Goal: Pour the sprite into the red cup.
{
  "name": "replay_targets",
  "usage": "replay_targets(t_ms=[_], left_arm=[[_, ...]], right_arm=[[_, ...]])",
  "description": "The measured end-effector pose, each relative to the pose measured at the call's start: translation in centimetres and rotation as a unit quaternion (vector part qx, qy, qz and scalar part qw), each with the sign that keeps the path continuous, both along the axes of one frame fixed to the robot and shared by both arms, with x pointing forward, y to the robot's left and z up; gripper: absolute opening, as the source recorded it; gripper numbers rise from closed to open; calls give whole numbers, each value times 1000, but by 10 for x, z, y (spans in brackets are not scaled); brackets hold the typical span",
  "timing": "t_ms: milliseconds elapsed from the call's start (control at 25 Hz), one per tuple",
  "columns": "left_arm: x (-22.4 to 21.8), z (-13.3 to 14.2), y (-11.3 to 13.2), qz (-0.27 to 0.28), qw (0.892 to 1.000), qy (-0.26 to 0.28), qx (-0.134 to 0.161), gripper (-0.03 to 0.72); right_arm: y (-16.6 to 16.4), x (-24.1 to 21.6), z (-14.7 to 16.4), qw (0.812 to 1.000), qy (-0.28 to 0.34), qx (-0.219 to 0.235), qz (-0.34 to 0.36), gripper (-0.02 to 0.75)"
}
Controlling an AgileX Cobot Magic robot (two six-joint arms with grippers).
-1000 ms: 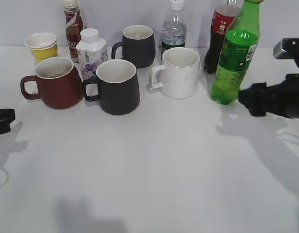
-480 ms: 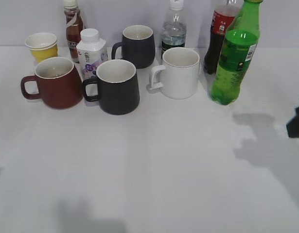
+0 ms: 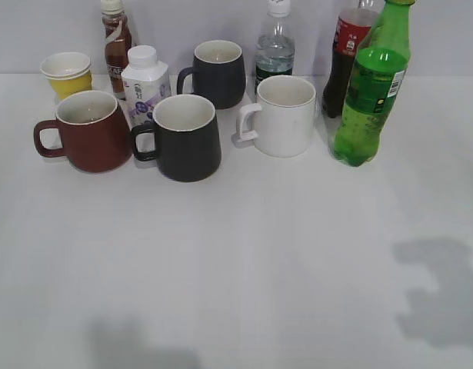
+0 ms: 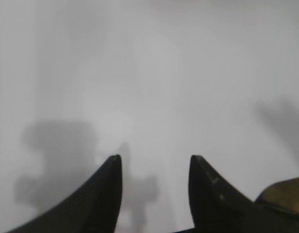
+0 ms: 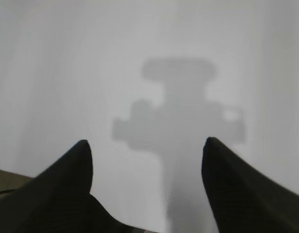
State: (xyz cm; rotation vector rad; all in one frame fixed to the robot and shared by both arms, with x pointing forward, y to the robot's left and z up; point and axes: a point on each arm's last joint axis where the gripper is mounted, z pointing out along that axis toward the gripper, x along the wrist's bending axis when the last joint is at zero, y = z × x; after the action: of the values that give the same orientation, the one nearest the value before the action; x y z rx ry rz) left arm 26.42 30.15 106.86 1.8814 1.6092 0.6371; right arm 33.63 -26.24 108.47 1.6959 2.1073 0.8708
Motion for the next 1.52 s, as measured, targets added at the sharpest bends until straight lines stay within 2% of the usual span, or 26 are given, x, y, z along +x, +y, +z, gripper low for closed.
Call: replay_targets(t_ms=[80, 240, 480, 880, 1320, 1520], left_arm=[[-16, -4, 1, -24, 999, -35, -12, 350], [-35, -8, 4, -55, 993, -105, -17, 350], [-32, -9, 3, -59, 986, -152, -23, 346], [-27, -11, 1, -59, 986, -153, -23, 344], [-27, -11, 1, -59, 986, -153, -23, 253], [-27, -11, 1, -59, 986, -153, -23, 241]], right_arm=[[-4, -16, -6, 1000, -17, 3, 1, 522], [-14, -45, -22, 999, -51, -5, -1, 522], [-25, -74, -32, 992, -124, -5, -8, 523], [-27, -79, -32, 989, -146, -7, -4, 523], [-27, -79, -32, 987, -155, -28, 18, 521], [-27, -79, -32, 987, -155, -29, 18, 521]])
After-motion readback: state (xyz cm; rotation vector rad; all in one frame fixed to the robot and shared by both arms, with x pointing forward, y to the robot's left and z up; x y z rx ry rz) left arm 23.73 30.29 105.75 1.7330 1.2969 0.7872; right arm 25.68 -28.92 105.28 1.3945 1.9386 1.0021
